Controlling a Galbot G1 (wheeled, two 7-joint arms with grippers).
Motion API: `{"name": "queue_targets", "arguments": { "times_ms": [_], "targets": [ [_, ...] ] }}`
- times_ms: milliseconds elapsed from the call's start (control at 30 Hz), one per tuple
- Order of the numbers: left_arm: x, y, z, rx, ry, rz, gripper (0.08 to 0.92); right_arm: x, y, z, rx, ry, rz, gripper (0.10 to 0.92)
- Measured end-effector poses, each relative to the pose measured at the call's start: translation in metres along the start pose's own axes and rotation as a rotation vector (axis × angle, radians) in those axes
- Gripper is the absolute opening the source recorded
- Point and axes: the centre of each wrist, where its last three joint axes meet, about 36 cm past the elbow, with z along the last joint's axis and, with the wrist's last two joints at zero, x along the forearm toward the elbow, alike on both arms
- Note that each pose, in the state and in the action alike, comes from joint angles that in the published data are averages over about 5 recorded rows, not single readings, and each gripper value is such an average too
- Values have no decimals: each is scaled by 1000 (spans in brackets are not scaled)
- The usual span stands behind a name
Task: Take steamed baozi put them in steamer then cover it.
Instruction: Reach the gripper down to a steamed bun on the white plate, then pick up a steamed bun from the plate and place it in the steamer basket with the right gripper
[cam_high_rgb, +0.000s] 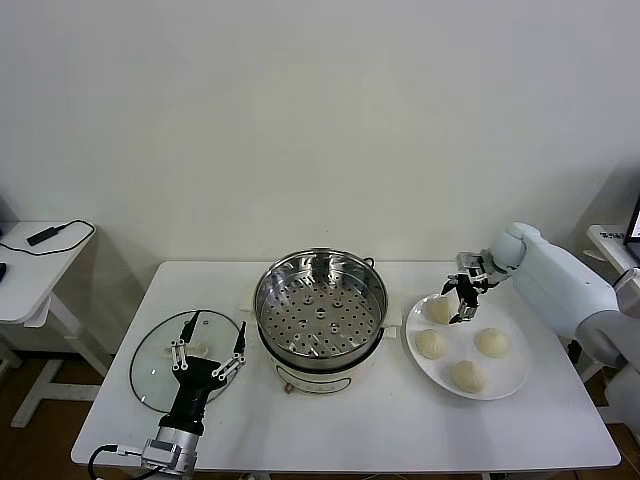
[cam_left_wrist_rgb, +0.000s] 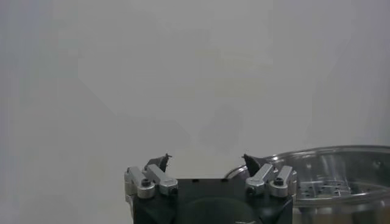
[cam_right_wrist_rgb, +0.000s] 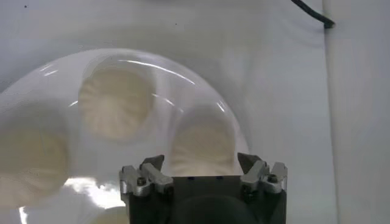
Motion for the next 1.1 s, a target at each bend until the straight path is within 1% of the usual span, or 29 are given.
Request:
{"name": "queue_targets", "arguments": {
  "times_ms": [400, 567, 667, 833, 1100],
  "targets": [
    [0, 0, 1, -1, -2, -3, 823, -2, -1, -4, 34, 20, -4, 665],
    [0, 1, 0, -3, -6, -4, 823, 12, -5, -8, 67, 21, -3, 650],
    [-1, 1, -1, -3, -9, -3, 823, 33, -11, -15, 111, 18, 6, 658],
    [-2, 0, -4, -3, -16, 1, 823, 84, -24, -44, 240, -4, 33, 681],
    [-2, -1, -8, 2, -26, 5, 823, 172, -40, -138, 559, -54, 89, 695]
  ]
}}
